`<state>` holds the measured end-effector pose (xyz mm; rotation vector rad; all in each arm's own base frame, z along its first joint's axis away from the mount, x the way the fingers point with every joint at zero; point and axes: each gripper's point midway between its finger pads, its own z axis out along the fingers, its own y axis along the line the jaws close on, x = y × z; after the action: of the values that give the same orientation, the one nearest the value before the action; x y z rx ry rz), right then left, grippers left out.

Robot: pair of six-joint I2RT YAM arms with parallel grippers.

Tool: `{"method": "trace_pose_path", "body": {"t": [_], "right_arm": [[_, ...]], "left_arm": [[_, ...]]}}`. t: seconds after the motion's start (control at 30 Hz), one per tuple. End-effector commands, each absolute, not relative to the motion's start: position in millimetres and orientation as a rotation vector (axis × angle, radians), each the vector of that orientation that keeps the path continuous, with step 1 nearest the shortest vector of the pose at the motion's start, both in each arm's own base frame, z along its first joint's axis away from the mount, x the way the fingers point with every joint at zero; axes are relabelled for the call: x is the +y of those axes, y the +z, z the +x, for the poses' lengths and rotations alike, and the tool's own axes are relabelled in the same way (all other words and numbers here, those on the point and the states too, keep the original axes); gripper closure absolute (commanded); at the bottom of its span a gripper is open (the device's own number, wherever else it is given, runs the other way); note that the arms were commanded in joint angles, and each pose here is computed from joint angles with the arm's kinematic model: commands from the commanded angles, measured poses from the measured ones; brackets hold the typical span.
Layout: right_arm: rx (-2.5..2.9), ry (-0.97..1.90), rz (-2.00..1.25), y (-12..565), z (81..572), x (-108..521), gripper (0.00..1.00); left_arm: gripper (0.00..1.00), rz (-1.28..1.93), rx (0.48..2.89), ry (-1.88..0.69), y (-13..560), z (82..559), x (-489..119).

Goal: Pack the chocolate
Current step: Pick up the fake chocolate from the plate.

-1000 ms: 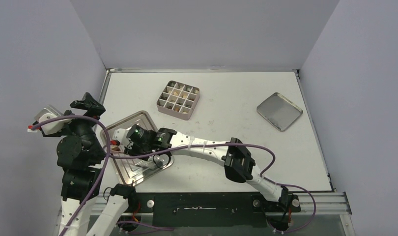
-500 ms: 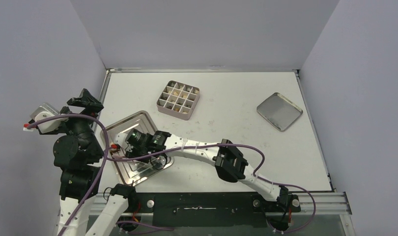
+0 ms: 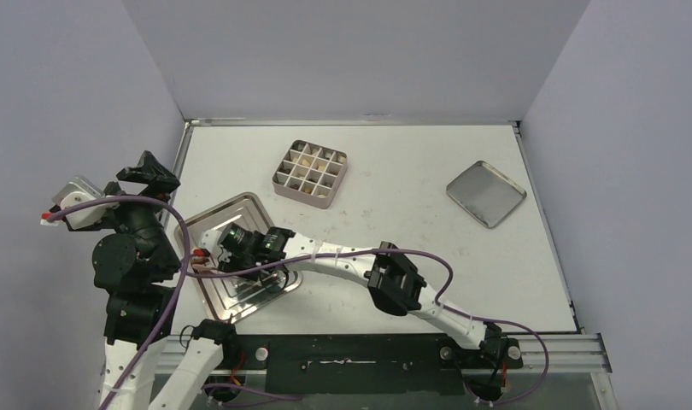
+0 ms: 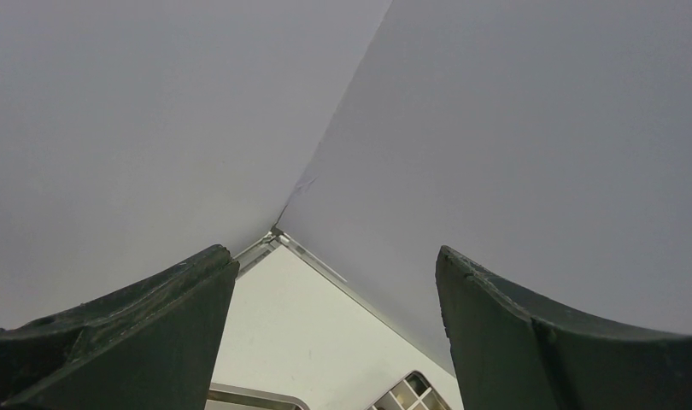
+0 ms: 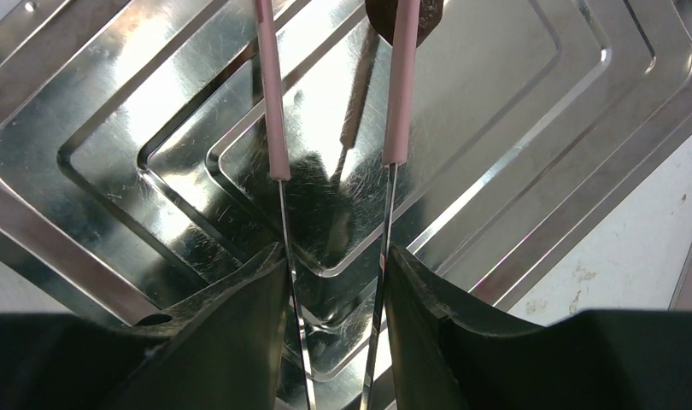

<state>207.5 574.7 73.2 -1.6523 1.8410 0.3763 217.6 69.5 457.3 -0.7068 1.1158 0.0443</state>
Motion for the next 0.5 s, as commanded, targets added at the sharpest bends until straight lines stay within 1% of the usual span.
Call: {"method": "trace_pose_path", "body": {"t": [0.0,0.47], "right_arm": [[1.767,0.376,-1.611,94,211,589,0.59],[1.7,0.293,-1.607,101,201,596,0.6]], "left_arm": [[0.15,-0.696,1.067,0.02,475,213,69],[0.15,-0.7,1.047,0.015,481,199,73]]}}
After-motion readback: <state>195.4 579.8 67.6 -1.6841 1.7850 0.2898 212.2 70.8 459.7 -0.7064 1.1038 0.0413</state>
